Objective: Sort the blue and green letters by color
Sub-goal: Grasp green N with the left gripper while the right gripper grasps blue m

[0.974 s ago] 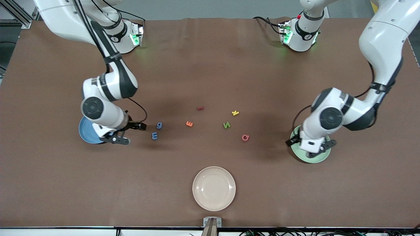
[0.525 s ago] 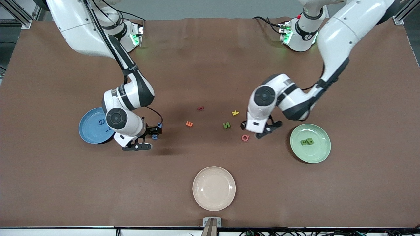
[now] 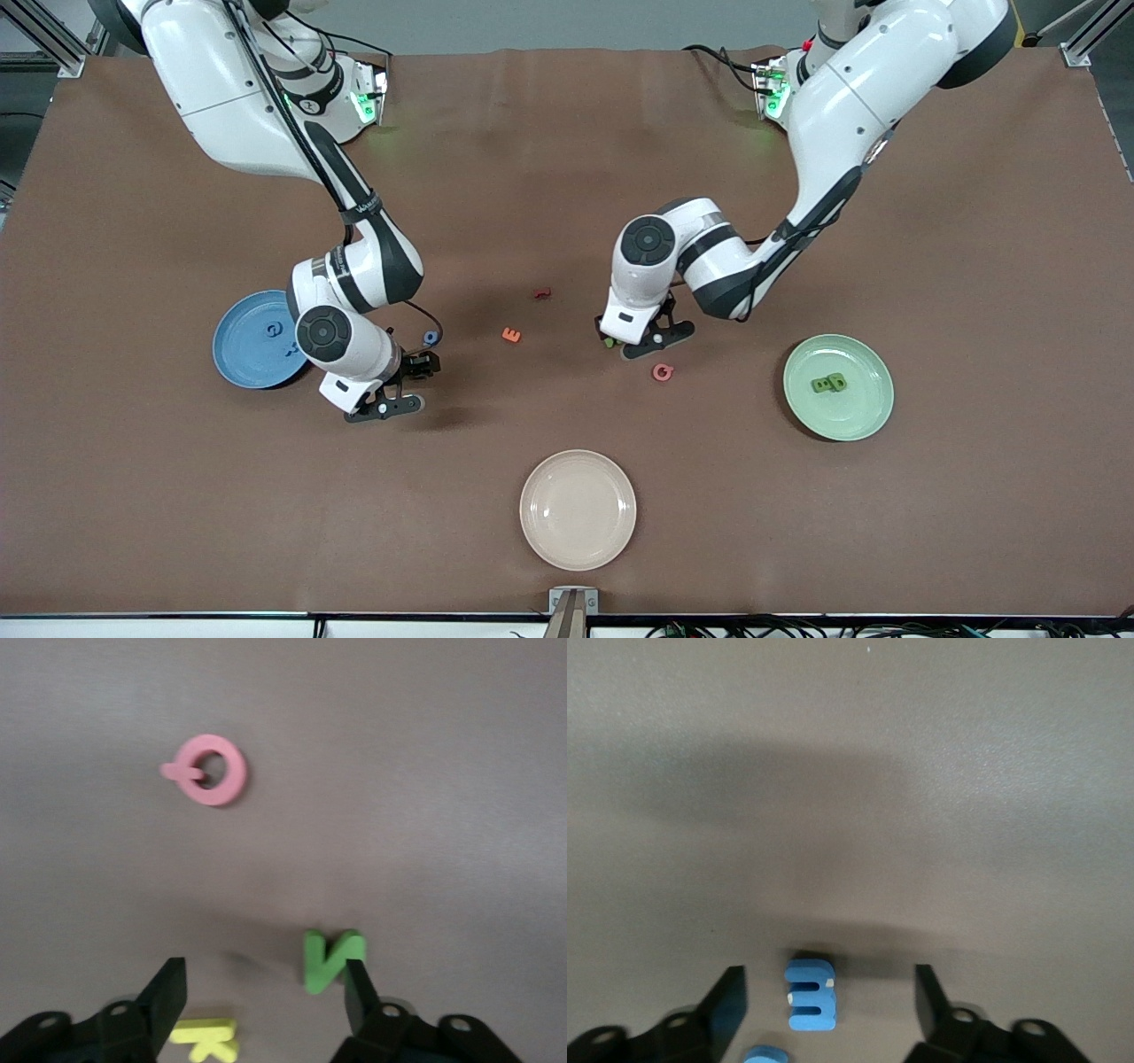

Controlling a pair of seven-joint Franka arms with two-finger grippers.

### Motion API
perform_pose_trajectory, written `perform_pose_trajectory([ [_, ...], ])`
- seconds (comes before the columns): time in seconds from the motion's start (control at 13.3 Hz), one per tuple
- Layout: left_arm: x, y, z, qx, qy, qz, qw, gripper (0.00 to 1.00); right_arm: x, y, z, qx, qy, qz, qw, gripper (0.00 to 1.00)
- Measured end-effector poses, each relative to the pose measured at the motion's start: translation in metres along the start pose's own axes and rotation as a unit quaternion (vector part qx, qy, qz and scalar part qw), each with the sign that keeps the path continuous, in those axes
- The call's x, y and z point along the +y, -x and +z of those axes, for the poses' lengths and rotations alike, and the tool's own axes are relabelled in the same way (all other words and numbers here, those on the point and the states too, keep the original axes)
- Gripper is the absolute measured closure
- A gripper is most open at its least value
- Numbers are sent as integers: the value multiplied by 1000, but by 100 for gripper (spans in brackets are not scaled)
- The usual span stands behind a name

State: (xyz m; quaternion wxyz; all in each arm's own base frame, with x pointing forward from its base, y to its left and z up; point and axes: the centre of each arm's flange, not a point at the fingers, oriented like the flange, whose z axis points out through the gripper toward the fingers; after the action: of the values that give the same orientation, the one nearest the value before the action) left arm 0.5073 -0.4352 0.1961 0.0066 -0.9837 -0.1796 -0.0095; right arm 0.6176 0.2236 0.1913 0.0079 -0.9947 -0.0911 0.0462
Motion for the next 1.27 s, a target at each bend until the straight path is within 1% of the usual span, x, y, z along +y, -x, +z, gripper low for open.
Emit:
perform_pose_trajectory([
  [0.07,7,0,2,1,3,0,1000,22,-1,0,1,-1,0,-1,1000,33],
  [0.15,11,-2,3,1,6,-2,1000,24,-1,1,2,-2,0,-1,1000,33],
  [0.22,12,-4,5,-1,8,-5,1000,25,-1,1,3,-3,0,-1,1000,41],
  [0.3,11,-6,8,-2,7,-7,1000,25,-1,1,3,-4,1,-1,1000,46],
  [0.67,11,-2,23,-13,1,-6,1000,29,-1,3,7,-9,1,-1,1000,50],
  [0.82,11,-1,24,-14,0,-5,1000,33,-1,4,8,-11,2,-1,1000,50],
  [1.12,12,0,24,-14,1,-5,1000,35,-1,4,8,-11,1,-1,1000,50],
  [1.2,12,0,24,-14,3,-5,1000,37,-1,4,8,-11,1,-1,1000,49],
  [1.27,12,0,24,-14,3,-5,1000,37,-2,4,8,-11,1,-1,1000,49],
])
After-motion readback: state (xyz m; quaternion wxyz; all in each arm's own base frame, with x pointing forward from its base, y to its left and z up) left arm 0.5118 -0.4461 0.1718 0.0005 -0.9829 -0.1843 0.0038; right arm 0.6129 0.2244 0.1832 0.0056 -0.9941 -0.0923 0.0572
